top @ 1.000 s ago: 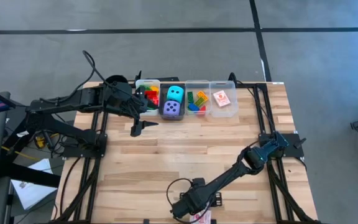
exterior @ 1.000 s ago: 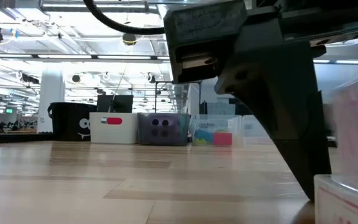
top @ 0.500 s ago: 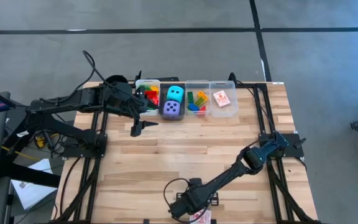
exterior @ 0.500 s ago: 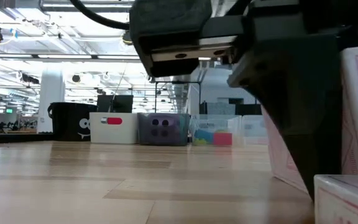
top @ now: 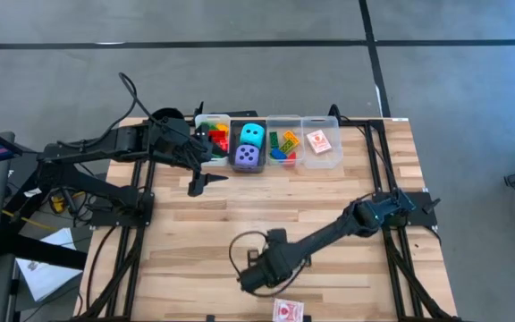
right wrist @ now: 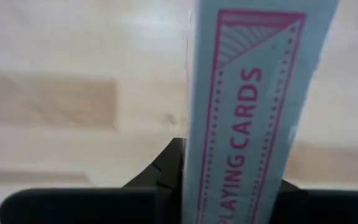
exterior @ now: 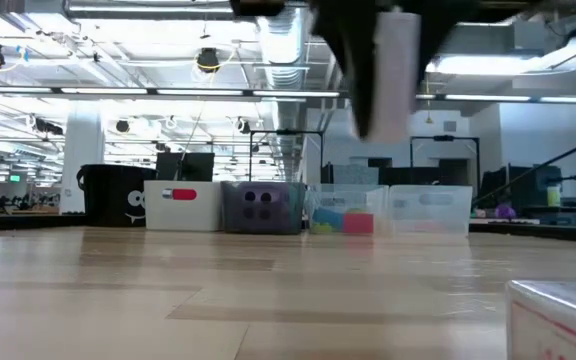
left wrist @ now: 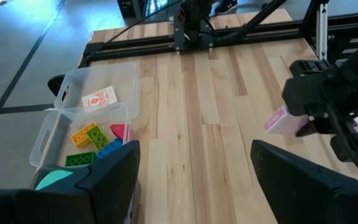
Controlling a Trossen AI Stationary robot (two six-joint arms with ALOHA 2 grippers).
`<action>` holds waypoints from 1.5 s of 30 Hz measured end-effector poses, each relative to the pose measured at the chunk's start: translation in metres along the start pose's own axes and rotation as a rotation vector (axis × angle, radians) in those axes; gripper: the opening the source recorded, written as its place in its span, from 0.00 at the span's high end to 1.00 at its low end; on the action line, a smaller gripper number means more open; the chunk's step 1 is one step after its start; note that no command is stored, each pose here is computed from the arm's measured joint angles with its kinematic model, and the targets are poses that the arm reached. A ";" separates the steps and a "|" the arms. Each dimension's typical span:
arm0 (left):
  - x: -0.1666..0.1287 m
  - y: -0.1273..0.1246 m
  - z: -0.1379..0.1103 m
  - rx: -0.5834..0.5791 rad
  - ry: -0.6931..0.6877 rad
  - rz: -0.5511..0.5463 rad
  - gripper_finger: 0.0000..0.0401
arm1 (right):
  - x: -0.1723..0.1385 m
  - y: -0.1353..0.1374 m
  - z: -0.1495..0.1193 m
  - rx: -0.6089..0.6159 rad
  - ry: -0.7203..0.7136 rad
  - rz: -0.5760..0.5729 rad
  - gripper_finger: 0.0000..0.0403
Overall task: Pick & Place Toys
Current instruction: Put the pink deck of cards into the right transparent bin
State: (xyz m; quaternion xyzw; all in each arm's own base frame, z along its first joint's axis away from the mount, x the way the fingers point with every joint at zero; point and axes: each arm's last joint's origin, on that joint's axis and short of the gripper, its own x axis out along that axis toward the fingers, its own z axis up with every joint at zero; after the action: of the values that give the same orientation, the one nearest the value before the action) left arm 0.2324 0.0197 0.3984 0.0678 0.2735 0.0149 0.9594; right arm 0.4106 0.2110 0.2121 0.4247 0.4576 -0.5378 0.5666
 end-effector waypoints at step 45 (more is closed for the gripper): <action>-0.130 0.007 -0.024 -0.120 -0.267 0.246 0.26 | -0.045 -0.042 0.367 -0.261 -0.673 -0.287 0.85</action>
State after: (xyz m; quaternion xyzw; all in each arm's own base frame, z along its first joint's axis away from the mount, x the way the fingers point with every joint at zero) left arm 0.1090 0.0212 0.4475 0.0449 0.1321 0.1394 0.9804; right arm 0.3914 -0.1390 0.3372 0.0805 0.3655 -0.6582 0.6532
